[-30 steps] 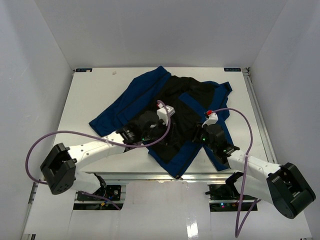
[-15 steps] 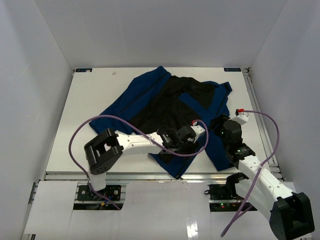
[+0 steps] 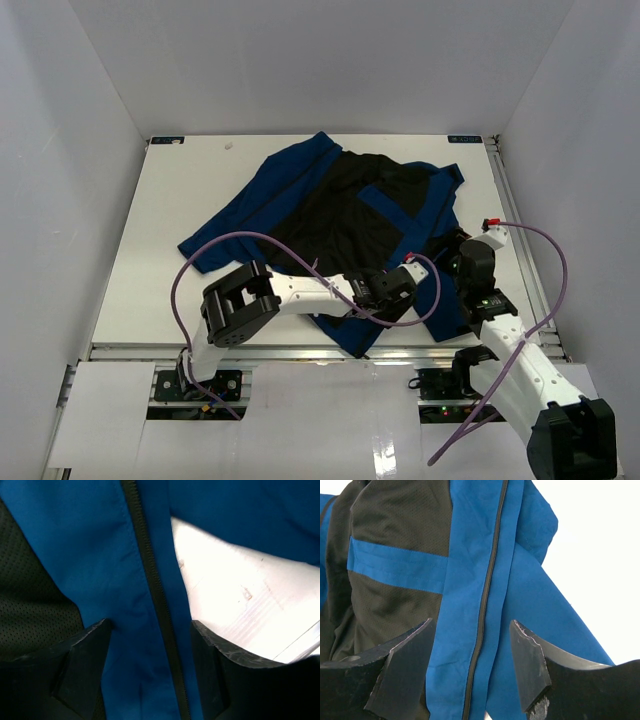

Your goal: Zip up the jacket

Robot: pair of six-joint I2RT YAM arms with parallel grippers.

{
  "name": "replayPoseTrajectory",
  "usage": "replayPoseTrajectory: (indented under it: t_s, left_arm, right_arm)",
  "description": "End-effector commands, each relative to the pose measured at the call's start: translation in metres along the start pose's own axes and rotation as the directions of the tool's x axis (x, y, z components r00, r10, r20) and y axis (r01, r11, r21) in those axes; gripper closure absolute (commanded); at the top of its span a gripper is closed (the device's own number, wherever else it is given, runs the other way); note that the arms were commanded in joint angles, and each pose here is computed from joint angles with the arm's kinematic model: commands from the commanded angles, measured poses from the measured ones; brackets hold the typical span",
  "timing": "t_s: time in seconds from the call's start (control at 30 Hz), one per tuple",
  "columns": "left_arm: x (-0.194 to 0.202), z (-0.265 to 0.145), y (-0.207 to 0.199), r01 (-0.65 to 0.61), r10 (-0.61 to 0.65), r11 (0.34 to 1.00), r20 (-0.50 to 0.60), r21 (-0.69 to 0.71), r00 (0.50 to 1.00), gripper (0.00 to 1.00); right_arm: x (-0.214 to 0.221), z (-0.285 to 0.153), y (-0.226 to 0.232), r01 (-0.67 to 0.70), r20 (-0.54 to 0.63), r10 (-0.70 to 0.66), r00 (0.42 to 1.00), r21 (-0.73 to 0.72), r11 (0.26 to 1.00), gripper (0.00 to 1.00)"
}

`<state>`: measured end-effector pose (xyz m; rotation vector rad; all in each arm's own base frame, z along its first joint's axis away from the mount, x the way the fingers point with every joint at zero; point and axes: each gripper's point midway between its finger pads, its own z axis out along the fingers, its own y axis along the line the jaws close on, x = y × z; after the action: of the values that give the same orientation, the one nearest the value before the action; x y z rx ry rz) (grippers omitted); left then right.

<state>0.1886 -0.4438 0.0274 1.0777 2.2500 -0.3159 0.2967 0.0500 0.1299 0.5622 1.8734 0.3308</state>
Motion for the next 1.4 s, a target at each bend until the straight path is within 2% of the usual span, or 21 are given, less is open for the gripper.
replayPoseTrajectory:
  t_s: [0.0,0.07,0.13,0.2,0.27,0.3,0.37,0.43,0.53,0.6,0.7,0.73,0.9,1.03,1.23,1.37]
  left_arm:
    - [0.013,0.010,0.006,-0.011,0.007,0.997,-0.047,-0.071,0.999,0.50]
    - [0.010,0.011,0.010,0.027,-0.032,0.994,-0.045,-0.103,0.998,0.81]
    - [-0.008,0.003,0.022,0.083,-0.084,0.988,0.000,-0.127,0.996,0.95]
    - [-0.026,-0.003,0.028,0.167,-0.165,0.984,0.042,-0.056,0.985,0.99]
    - [-0.058,-0.022,0.032,0.250,-0.262,0.962,0.115,0.106,0.958,1.00]
    - [-0.061,-0.027,0.048,0.296,-0.317,0.942,0.125,0.161,0.940,1.00]
    - [-0.085,-0.053,0.051,0.313,-0.387,0.888,0.179,0.338,0.905,1.00]
    - [-0.088,-0.068,0.074,0.336,-0.455,0.833,0.197,0.440,0.869,1.00]
    - [-0.108,-0.105,0.086,0.273,-0.521,0.740,0.266,0.615,0.811,1.00]
    - [-0.102,-0.118,0.091,0.260,-0.551,0.680,0.244,0.686,0.798,1.00]
    - [-0.107,-0.136,0.093,0.197,-0.546,0.648,0.269,0.735,0.793,1.00]
    - [-0.109,-0.139,0.093,0.186,-0.544,0.645,0.273,0.741,0.793,1.00]
    - [-0.111,-0.154,0.086,0.127,-0.536,0.605,0.285,0.786,0.795,0.96]
    - [-0.110,-0.162,0.082,0.090,-0.539,0.585,0.304,0.806,0.786,0.92]
    - [-0.111,-0.177,0.077,0.052,-0.554,0.537,0.306,0.842,0.774,0.90]
    - [-0.115,-0.182,0.077,0.036,-0.559,0.526,0.314,0.850,0.768,0.89]
  right_arm:
    - [-0.004,-0.003,0.004,-0.002,0.006,0.002,1.000,-0.043,0.999,0.33]
    - [-0.005,-0.004,0.006,0.001,0.004,-0.001,1.000,-0.060,0.998,0.33]
    - [-0.006,-0.006,0.011,0.009,0.002,-0.009,1.000,-0.090,0.996,0.33]
    - [-0.009,-0.009,0.017,0.015,0.003,-0.014,1.000,-0.125,0.992,0.34]
    - [-0.010,-0.013,0.024,0.020,0.002,-0.020,1.000,-0.167,0.986,0.34]
    - [-0.009,-0.015,0.028,0.025,0.003,-0.025,1.000,-0.192,0.981,0.34]
    - [-0.003,-0.022,0.039,0.036,0.008,-0.035,0.999,-0.290,0.956,0.35]
    - [0.007,-0.032,0.053,0.055,0.011,-0.056,0.998,-0.413,0.909,0.35]
    - [0.024,-0.058,0.078,0.085,0.032,-0.083,0.996,-0.624,0.777,0.36]
    - [0.033,-0.081,0.094,0.104,0.052,-0.098,0.994,-0.749,0.654,0.36]
    - [0.034,-0.107,0.111,0.122,0.089,-0.089,0.992,-0.848,0.516,0.36]
    - [0.039,-0.113,0.115,0.103,0.062,-0.100,0.993,-0.871,0.480,0.36]
    - [0.051,-0.133,0.134,0.061,0.022,-0.109,0.994,-0.928,0.369,0.35]
    - [0.068,-0.137,0.146,0.008,-0.040,-0.134,0.990,-0.940,0.342,0.34]
    - [0.083,-0.141,0.174,0.010,-0.045,-0.175,0.984,-0.954,0.299,0.35]
    - [0.089,-0.146,0.182,-0.005,-0.057,-0.181,0.982,-0.962,0.274,0.35]
